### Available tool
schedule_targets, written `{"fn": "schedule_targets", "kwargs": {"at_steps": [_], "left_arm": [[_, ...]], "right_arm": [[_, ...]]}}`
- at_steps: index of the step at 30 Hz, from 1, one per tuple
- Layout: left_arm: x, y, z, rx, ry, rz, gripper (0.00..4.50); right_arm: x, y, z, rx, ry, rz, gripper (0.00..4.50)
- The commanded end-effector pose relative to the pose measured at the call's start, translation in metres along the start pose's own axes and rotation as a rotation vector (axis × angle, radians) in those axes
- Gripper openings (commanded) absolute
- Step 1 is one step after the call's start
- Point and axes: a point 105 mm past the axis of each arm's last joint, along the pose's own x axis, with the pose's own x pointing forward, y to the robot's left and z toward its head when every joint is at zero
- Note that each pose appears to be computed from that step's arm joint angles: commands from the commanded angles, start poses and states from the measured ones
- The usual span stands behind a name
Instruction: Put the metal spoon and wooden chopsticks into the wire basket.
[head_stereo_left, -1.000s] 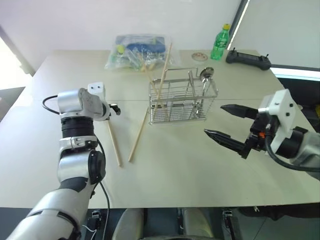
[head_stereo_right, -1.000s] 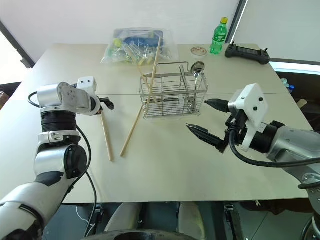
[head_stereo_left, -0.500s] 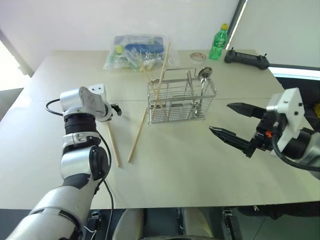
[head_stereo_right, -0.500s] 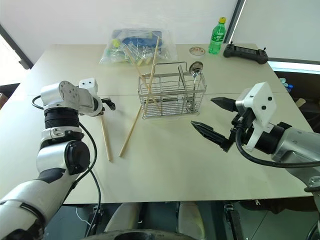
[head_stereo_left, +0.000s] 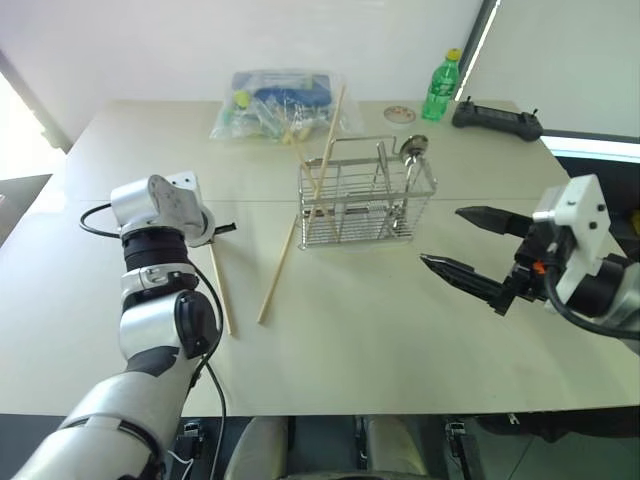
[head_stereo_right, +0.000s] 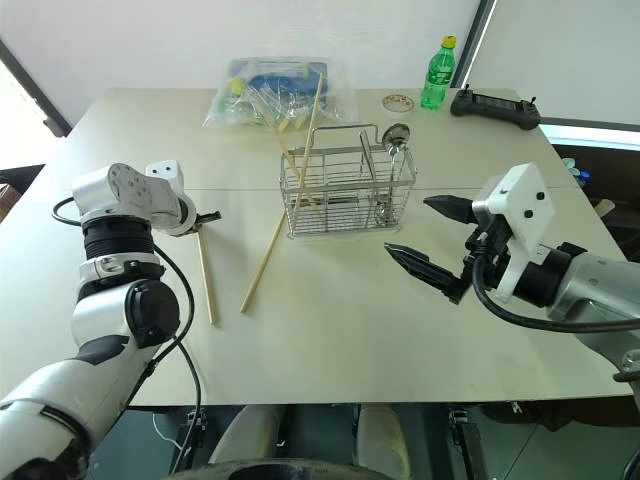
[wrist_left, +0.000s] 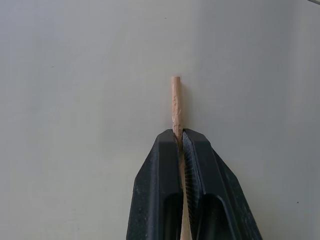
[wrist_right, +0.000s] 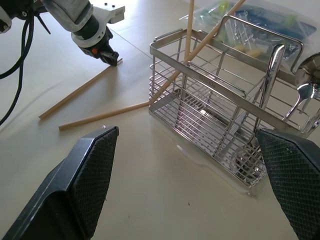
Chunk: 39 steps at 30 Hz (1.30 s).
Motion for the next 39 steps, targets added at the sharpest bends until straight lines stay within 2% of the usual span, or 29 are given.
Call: {"fn": "schedule_targets", "kwargs": {"at_steps": [1,3,4,8,11,12,14,16,19,23,29,33,37,39], "left_arm": [[0.0,-0.003,0.0,-0.011,0.013,-0.014,0.05],[-0.002,-0.004,0.008,-0.027,-0.027,-0.032,0.05],[-0.005,-0.007,0.02,-0.052,-0.083,-0.057,0.05],[-0.044,-0.026,0.095,-0.103,-0.45,-0.246,0.05],[-0.095,-0.04,0.145,-0.1,-0.741,-0.436,0.05],[-0.122,-0.043,0.163,-0.093,-0.878,-0.508,0.05],[-0.174,-0.047,0.184,-0.084,-1.097,-0.654,0.05],[-0.213,-0.05,0.193,-0.09,-1.227,-0.791,0.05],[-0.264,-0.062,0.194,-0.061,-1.351,-0.974,0.05],[-0.29,-0.087,0.182,0.043,-1.368,-1.125,0.05],[-0.28,-0.134,0.147,0.337,-1.339,-1.205,0.05],[-0.276,-0.153,0.119,0.487,-1.314,-1.287,0.05],[-0.247,-0.17,0.087,0.669,-1.303,-1.256,0.05],[-0.234,-0.171,0.081,0.668,-1.271,-1.247,0.05]], "right_arm": [[-0.003,0.002,0.008,-0.04,-0.02,0.004,4.5],[-0.003,0.002,0.007,-0.039,-0.018,0.004,4.5],[-0.003,0.002,0.007,-0.038,-0.018,0.004,4.5],[-0.004,0.002,0.004,-0.025,-0.012,0.006,4.5],[-0.004,0.002,0.004,-0.022,-0.01,0.008,4.5],[-0.004,0.002,0.005,-0.022,-0.01,0.008,4.5],[-0.004,0.0,0.006,-0.02,-0.013,0.005,4.5],[-0.003,0.0,0.007,-0.018,-0.017,0.0,4.5],[-0.003,0.002,0.007,-0.009,-0.026,-0.006,4.5],[-0.002,0.003,0.003,0.0,-0.028,-0.027,4.5],[-0.004,0.001,0.005,0.007,-0.052,-0.077,4.5],[-0.005,0.003,0.004,0.007,-0.053,-0.091,4.5],[-0.008,0.002,0.005,0.003,-0.054,-0.11,4.5],[-0.009,0.001,0.006,0.006,-0.058,-0.118,4.5]]}}
